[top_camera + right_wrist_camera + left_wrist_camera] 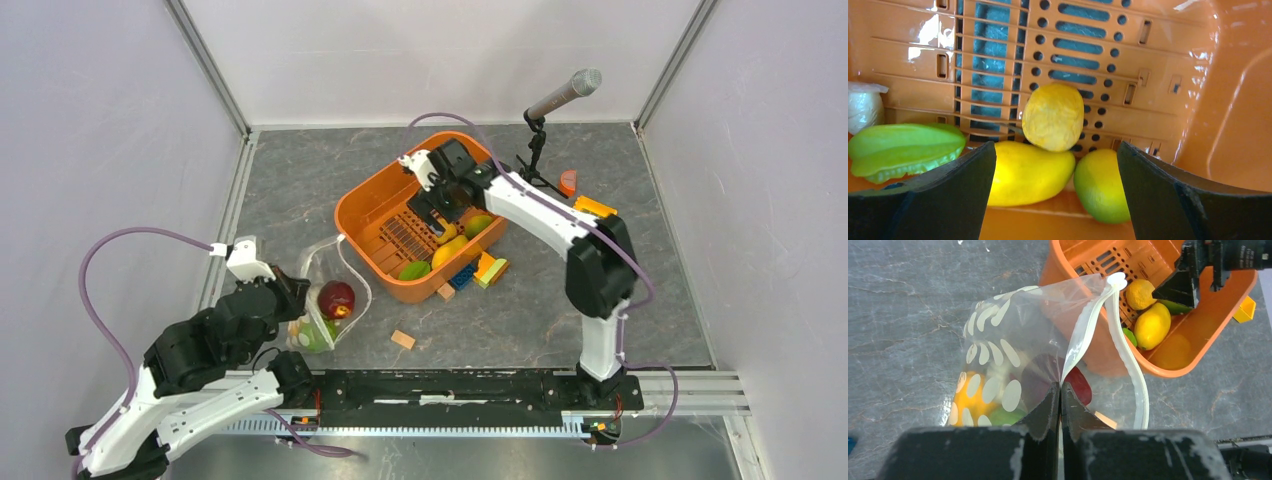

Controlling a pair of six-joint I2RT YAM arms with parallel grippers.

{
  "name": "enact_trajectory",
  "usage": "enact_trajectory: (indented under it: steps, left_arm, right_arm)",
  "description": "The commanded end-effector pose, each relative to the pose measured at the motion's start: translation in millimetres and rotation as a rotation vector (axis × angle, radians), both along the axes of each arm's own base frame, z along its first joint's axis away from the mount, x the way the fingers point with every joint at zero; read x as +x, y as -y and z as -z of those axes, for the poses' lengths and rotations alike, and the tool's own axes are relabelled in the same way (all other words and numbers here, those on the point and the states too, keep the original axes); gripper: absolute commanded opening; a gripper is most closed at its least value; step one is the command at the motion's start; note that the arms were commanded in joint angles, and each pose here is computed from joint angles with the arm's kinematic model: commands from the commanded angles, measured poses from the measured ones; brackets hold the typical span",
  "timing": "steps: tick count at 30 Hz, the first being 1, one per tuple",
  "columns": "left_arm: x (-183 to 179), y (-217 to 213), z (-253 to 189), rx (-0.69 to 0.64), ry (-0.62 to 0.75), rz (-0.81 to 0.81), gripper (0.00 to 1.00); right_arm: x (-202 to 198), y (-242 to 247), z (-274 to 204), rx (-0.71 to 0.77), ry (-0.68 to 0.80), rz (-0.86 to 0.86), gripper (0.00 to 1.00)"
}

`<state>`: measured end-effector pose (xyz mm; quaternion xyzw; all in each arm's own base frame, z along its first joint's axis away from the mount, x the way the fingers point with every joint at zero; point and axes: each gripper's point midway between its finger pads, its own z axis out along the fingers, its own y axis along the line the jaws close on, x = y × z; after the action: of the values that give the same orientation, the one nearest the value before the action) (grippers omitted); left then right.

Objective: Place the food in the zip-top bag and seal the zipper
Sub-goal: Pick up the fake fruit from the bin.

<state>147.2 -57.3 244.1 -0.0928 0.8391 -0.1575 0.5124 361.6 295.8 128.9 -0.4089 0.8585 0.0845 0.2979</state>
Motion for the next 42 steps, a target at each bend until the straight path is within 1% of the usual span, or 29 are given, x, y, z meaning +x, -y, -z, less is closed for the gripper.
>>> enact_trajectory:
  steps: [1, 4, 7, 13, 16, 18, 19, 20, 21, 22, 26, 28, 29, 31, 33, 34, 36, 39, 42]
  left_arm:
    - [12.2, -8.0, -10.7, 0.049, 0.061, -0.057, 0.06]
    - [14.3, -13.1, -14.6, 0.079, 0.075, -0.073, 0.06]
    - [15.1, -21.0, -14.8, 0.106, 0.084, -0.101, 0.06]
    - [14.8, -35.3, -17.8, 0.142, 0.11, -0.141, 0.06]
    - [15.7, -39.0, -19.7, 0.164, 0.123, -0.148, 0.06]
    - [16.3, -40.7, -19.7, 0.175, 0.126, -0.154, 0.06]
    - [16.7, -40.7, -19.0, 0.179, 0.126, -0.156, 0.06]
    - [16.7, -40.8, -18.0, 0.182, 0.124, -0.156, 0.06]
    - [16.9, -40.4, -18.2, 0.18, 0.124, -0.156, 0.06]
    - [16.8, -39.9, -17.7, 0.178, 0.123, -0.155, 0.06]
    - [16.1, -40.2, -17.0, 0.166, 0.12, -0.16, 0.06]
    - [15.5, -41.3, -17.6, 0.158, 0.12, -0.166, 0.06]
    - [15.4, -42.0, -17.3, 0.159, 0.117, -0.171, 0.06]
    - [15.5, -41.6, -17.0, 0.154, 0.116, -0.173, 0.06]
    - [15.9, -41.0, -16.7, 0.153, 0.113, -0.176, 0.06]
    - [16.4, -40.2, -16.3, 0.154, 0.111, -0.177, 0.06]
    - [17.6, -39.6, -15.4, 0.163, 0.108, -0.181, 0.06]
    - [18.9, -38.7, -14.9, 0.173, 0.102, -0.186, 0.06]
    - [19.0, -38.0, -14.5, 0.172, 0.097, -0.187, 0.06]
  right_arm:
    - [-13.4, -9.5, 8.4, -0.082, -0.166, -0.147, 0.94]
    - [-13.5, 0.9, 26.4, -0.166, -0.204, -0.146, 0.96]
    - [-24.8, 15.0, 46.9, -0.253, -0.283, -0.163, 0.96]
    - [-52.8, 23.6, 87.4, -0.295, -0.427, -0.208, 0.96]
    - [-57.9, 30.8, 110.7, -0.361, -0.464, -0.199, 0.9]
    - [-58.4, 27.5, 120.4, -0.371, -0.477, -0.205, 0.84]
    - [-56.1, 24.9, 123.3, -0.369, -0.476, -0.202, 0.8]
    - [-53.5, 21.9, 127.0, -0.366, -0.476, -0.194, 0.7]
    - [-48.2, 16.0, 128.4, -0.353, -0.465, -0.186, 0.59]
    - [-41.9, 10.1, 129.0, -0.335, -0.447, -0.171, 0.52]
    - [-14.4, -14.6, 119.0, -0.218, -0.328, -0.124, 0.29]
    - [1.9, -26.8, 103.5, -0.154, -0.254, -0.115, 0.13]
    - [11.1, -32.8, 94.4, -0.12, -0.215, -0.108, 0.1]
    - [25.3, -48.5, 66.8, -0.033, -0.14, -0.123, 0.05]
    - [33.4, -65.0, 36.6, 0.068, -0.067, -0.155, 0.04]
    - [39.5, -71.7, 21.8, 0.117, -0.017, -0.154, 0.03]
    - [54.2, -75.9, -0.2, 0.198, 0.071, -0.103, 0.03]
    - [75.5, -78.9, -14.8, 0.262, 0.13, -0.05, 0.02]
    - [84.0, -83.2, -10.5, 0.278, 0.136, -0.071, 0.02]
